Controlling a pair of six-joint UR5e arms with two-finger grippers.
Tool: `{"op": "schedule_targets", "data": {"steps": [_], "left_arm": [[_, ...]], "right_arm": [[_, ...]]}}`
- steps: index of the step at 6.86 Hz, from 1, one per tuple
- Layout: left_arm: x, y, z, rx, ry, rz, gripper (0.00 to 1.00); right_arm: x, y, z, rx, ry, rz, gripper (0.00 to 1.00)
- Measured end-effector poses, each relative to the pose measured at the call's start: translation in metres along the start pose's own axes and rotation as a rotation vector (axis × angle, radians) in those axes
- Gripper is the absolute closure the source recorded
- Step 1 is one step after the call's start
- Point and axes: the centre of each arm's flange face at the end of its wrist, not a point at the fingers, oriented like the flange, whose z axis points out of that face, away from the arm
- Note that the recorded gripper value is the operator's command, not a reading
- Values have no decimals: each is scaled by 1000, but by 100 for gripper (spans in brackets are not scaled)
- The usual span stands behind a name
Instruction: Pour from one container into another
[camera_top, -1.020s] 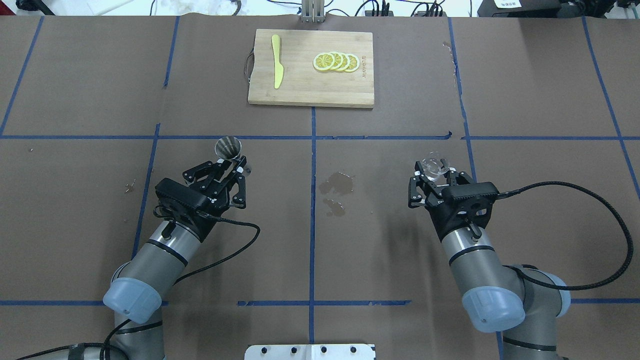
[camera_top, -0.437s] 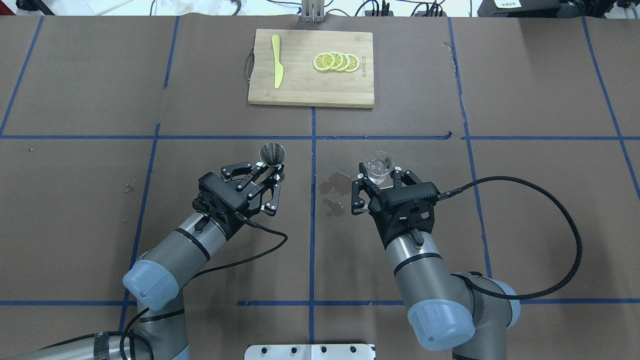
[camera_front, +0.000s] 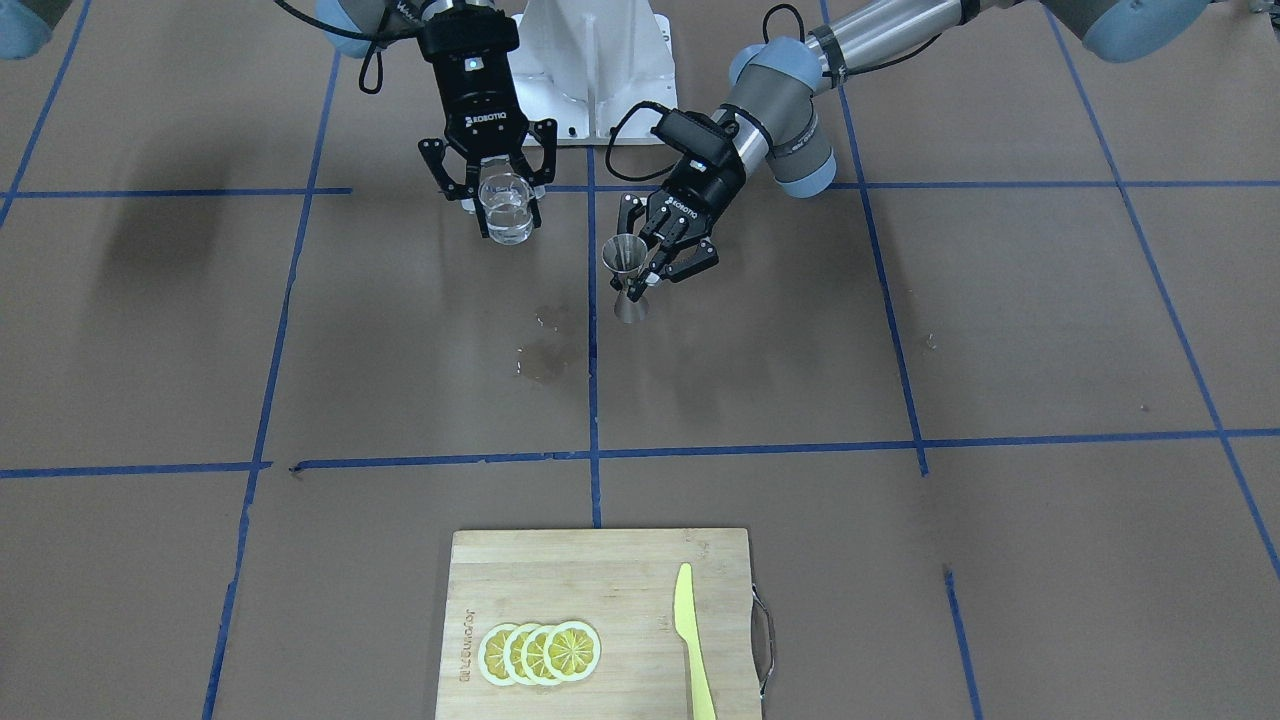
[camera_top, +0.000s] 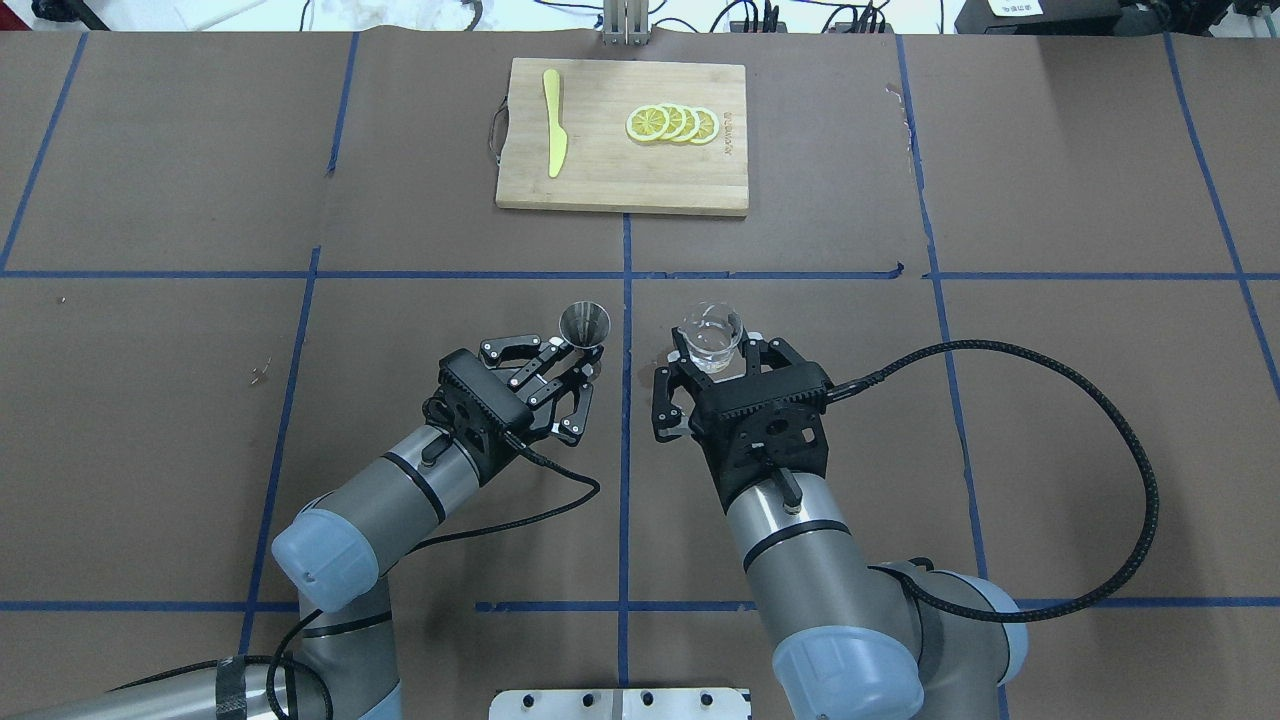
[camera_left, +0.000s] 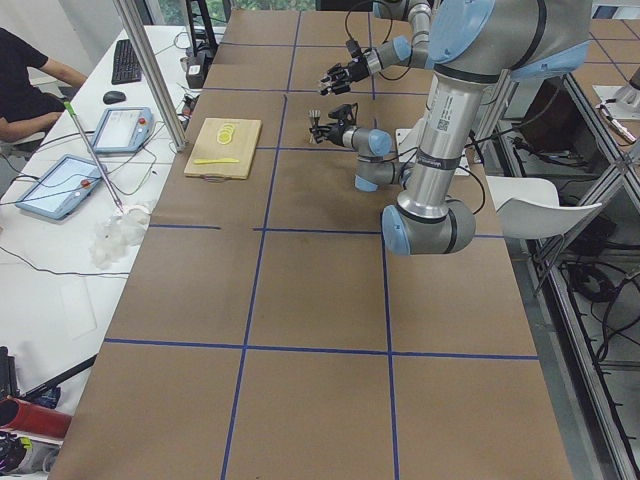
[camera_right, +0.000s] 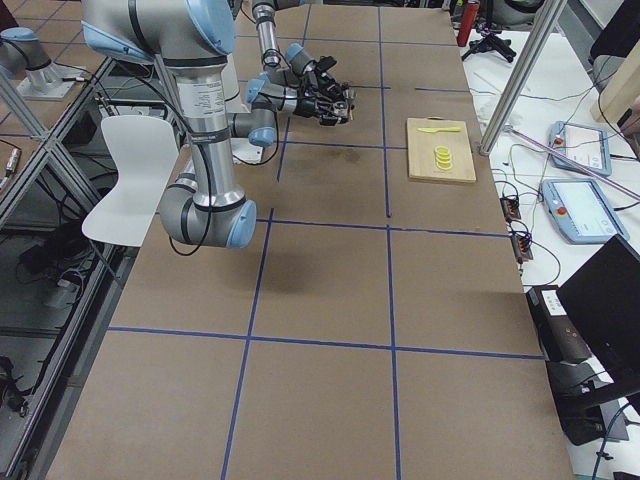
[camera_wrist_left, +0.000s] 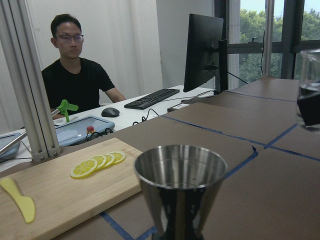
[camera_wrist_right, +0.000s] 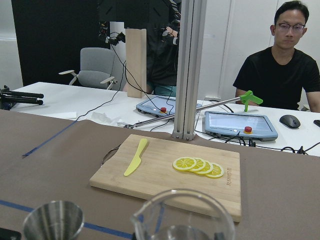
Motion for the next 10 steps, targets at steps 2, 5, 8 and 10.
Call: {"op": "schedule_targets", "data": {"steps": [2, 5, 8, 10], "left_arm": [[6, -1, 0, 4, 62, -8, 100], [20, -13, 8, 21, 109, 26, 100], [27, -18, 13, 24, 128, 27, 100], [29, -17, 16, 21, 129, 29, 100]], "right_arm": [[-14, -24, -8, -12, 8, -76, 100], [-26, -32, -6, -35, 33, -160, 100], [-28, -35, 0, -50, 64, -225, 100], [-31, -37, 2, -59, 77, -267, 100]]}}
